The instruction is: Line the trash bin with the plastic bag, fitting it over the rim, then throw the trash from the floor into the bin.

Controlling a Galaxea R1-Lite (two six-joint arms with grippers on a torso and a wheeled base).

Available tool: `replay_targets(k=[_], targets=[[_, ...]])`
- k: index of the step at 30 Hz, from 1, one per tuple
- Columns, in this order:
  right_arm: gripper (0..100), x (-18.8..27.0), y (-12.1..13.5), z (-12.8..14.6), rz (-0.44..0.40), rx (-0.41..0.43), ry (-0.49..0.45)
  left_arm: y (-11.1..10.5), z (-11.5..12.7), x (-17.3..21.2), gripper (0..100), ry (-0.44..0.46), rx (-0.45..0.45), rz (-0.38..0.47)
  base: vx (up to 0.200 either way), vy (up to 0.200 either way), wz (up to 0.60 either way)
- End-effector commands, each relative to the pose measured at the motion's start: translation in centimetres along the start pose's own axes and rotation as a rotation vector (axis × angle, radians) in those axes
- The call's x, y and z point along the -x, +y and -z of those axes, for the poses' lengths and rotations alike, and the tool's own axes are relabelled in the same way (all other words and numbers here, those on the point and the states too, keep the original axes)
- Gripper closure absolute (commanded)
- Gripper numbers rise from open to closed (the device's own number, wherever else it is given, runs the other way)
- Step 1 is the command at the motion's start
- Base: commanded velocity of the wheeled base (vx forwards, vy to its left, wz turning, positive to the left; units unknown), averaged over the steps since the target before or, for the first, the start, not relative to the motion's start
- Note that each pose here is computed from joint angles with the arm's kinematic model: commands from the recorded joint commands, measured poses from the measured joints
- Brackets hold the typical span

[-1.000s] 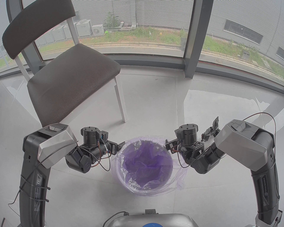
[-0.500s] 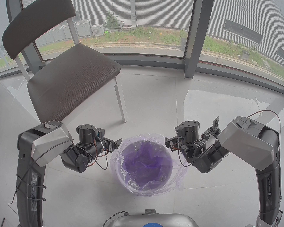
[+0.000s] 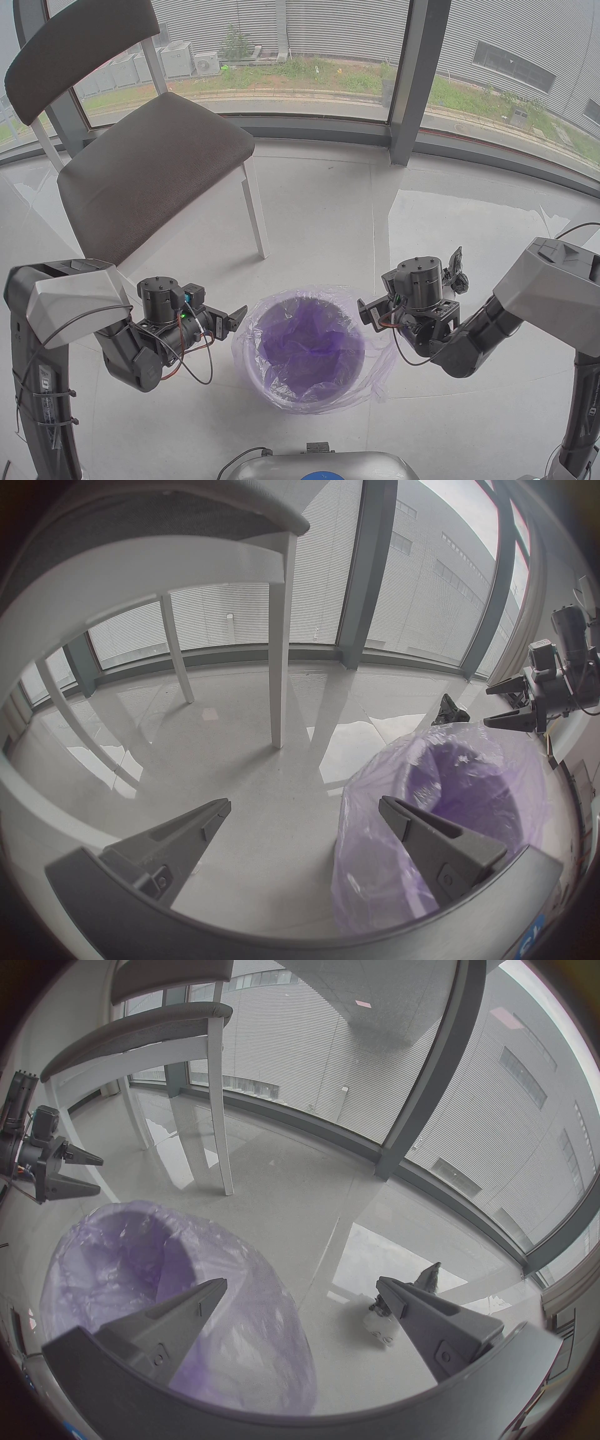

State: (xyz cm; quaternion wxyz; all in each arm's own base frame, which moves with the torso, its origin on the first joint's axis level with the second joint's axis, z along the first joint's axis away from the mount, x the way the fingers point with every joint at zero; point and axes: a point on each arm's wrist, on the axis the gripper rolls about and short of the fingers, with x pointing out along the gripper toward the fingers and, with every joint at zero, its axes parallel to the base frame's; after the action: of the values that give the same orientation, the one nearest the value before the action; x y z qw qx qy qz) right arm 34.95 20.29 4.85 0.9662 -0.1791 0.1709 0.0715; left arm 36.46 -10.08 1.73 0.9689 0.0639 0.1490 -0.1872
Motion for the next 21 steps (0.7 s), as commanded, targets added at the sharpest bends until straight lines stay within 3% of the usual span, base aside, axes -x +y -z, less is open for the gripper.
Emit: replay_targets(k=[1,7,21], targets=[[0,4.0,-2.6,-0.9,0.011,-0.005,-0.006,-0.4,-0.5,4.3,0,0.002,-0.001,0.002,0.0,0.0,0.0],[0,5.8,-4.6,1.7,0.034,0.092,0.085,-0.8,0.9,6.1,0,0.037,0.002,0.01,0.0,0.0,0.0],[0,4.3,-2.5,5.4,-0.044,0.111,0.19,-1.7,3.3,7.2,0,0.041,-0.003,0.025,0.0,0.0,0.0]])
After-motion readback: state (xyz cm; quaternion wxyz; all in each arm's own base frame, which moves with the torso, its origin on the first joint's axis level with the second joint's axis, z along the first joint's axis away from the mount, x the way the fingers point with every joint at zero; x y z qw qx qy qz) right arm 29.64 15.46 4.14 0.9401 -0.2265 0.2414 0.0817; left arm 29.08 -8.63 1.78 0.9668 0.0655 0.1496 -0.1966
